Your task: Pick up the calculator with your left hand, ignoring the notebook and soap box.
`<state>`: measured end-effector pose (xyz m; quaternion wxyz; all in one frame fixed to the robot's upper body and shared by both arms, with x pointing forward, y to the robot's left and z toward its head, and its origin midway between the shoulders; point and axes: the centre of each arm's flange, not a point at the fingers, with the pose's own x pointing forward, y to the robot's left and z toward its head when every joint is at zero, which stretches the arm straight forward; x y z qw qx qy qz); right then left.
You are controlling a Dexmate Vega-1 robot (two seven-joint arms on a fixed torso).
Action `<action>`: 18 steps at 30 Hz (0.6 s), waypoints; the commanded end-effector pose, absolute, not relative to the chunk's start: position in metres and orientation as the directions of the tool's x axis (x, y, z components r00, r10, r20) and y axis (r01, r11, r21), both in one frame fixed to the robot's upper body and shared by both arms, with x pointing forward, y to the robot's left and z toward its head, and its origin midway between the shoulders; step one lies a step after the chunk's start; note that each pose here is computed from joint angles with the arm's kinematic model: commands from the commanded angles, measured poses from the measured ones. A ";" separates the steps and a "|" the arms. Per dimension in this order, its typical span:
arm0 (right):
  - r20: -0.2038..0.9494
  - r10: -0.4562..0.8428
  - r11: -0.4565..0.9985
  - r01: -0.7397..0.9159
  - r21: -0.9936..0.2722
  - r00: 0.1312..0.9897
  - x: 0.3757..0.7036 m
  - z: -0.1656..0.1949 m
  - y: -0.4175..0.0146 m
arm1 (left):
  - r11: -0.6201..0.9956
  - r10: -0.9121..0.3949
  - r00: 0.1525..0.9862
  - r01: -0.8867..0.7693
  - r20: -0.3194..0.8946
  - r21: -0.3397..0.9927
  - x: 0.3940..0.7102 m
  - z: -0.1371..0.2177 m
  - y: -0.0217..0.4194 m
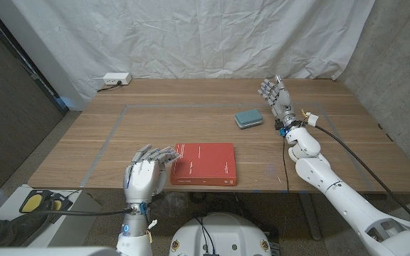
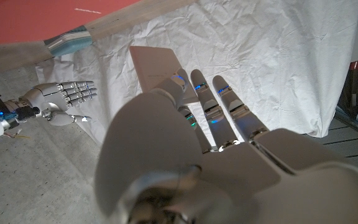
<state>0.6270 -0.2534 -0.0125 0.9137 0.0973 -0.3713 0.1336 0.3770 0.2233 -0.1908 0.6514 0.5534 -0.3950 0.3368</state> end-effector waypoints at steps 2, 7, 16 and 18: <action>0.711 0.165 0.946 -0.314 0.083 0.684 0.626 -0.012 -0.256 | 0.173 -0.021 0.449 -0.878 0.893 0.446 0.378 -0.176 0.224; 0.712 0.166 0.945 -0.317 0.084 0.683 0.625 -0.012 -0.256 | 0.170 -0.035 0.450 -0.877 0.892 0.449 0.376 -0.172 0.222; 0.713 0.169 0.944 -0.319 0.081 0.681 0.626 -0.011 -0.254 | 0.134 -0.037 0.435 -0.890 0.900 0.436 0.364 -0.163 0.224; 0.713 0.170 0.944 -0.320 0.081 0.681 0.626 -0.011 -0.254 | 0.128 -0.037 0.432 -0.892 0.901 0.433 0.362 -0.161 0.224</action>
